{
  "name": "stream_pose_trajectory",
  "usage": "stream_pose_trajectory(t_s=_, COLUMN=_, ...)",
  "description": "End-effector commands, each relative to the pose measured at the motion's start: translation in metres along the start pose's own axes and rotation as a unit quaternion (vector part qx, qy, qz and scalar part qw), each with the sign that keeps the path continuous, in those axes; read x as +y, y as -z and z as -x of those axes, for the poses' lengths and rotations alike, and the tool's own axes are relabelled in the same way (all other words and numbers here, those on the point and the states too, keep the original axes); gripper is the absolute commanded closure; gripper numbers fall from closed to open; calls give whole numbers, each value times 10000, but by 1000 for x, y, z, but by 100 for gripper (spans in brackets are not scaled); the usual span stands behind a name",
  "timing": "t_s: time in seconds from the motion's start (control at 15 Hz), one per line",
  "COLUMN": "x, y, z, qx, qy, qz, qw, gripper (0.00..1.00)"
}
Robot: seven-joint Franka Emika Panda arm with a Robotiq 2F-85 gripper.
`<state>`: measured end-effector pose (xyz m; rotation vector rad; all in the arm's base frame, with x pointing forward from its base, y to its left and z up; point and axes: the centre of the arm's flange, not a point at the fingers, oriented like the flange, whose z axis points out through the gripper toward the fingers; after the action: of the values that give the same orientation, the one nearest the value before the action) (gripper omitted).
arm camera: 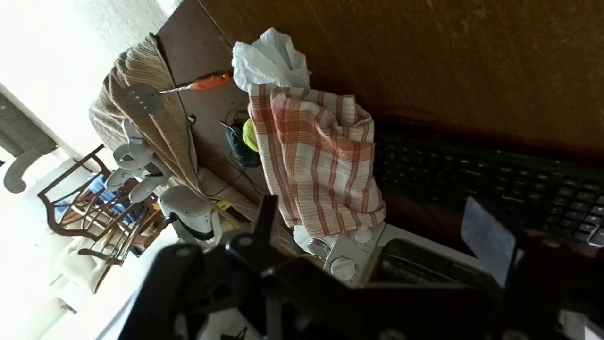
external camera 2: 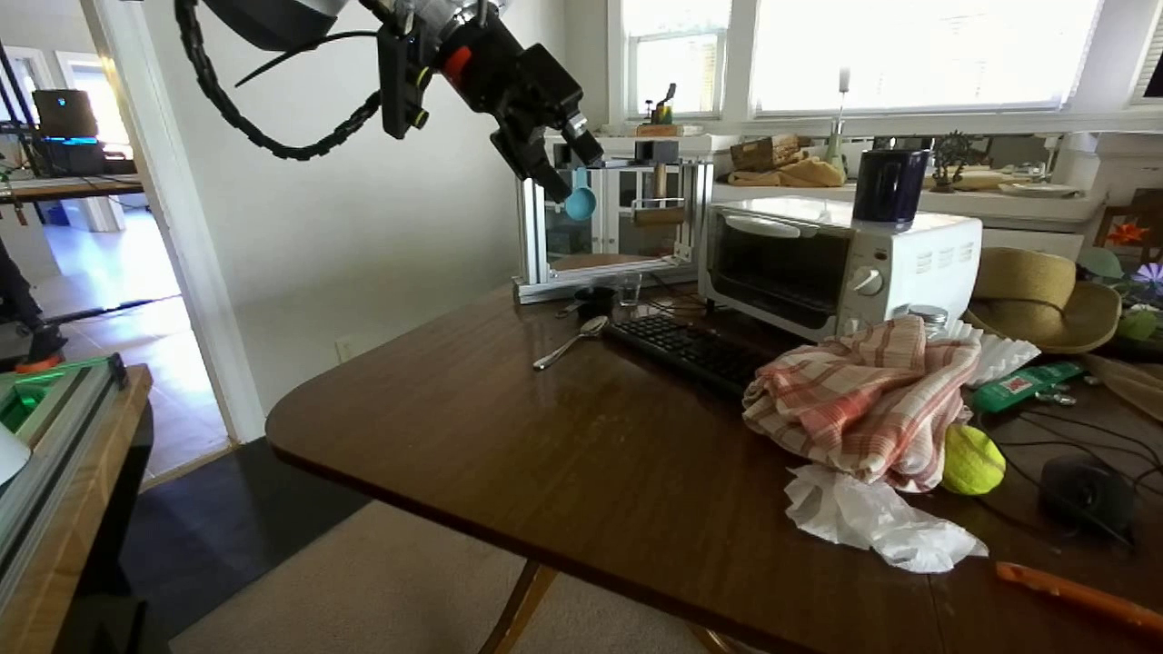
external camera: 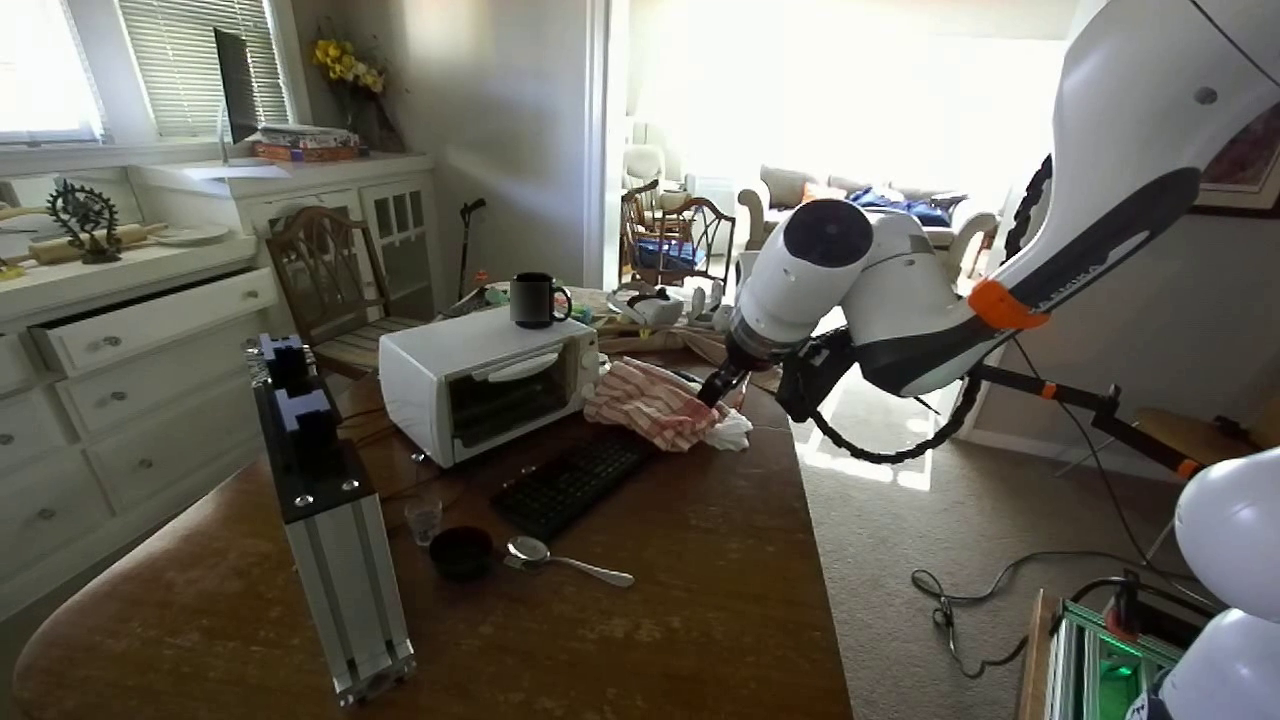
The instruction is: Move the towel forward
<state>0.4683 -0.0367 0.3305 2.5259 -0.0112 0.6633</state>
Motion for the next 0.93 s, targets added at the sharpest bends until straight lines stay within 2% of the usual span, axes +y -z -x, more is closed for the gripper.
stream_pose_trajectory(t_s=0.0, x=-16, y=-48, z=7, qx=-65, qy=99, qz=721, qw=9973, gripper=0)
stream_pose_trajectory(t_s=0.33, x=-31, y=-92, z=22, qx=162, qy=221, qz=1561, qw=9874, gripper=0)
stream_pose_trajectory(t_s=0.47, x=-38, y=-116, z=33, qx=2, qy=199, qz=1935, qw=9809, gripper=0)
stream_pose_trajectory(t_s=0.53, x=-43, y=-126, z=38, qx=-130, qy=157, qz=1911, qw=9814, gripper=0)
stream_pose_trajectory(t_s=0.6, x=-48, y=-137, z=42, qx=-247, qy=201, qz=1663, qw=9856, gripper=0)
stream_pose_trajectory(t_s=0.87, x=-70, y=-187, z=37, qx=-195, qy=448, qz=987, qw=9939, gripper=0)
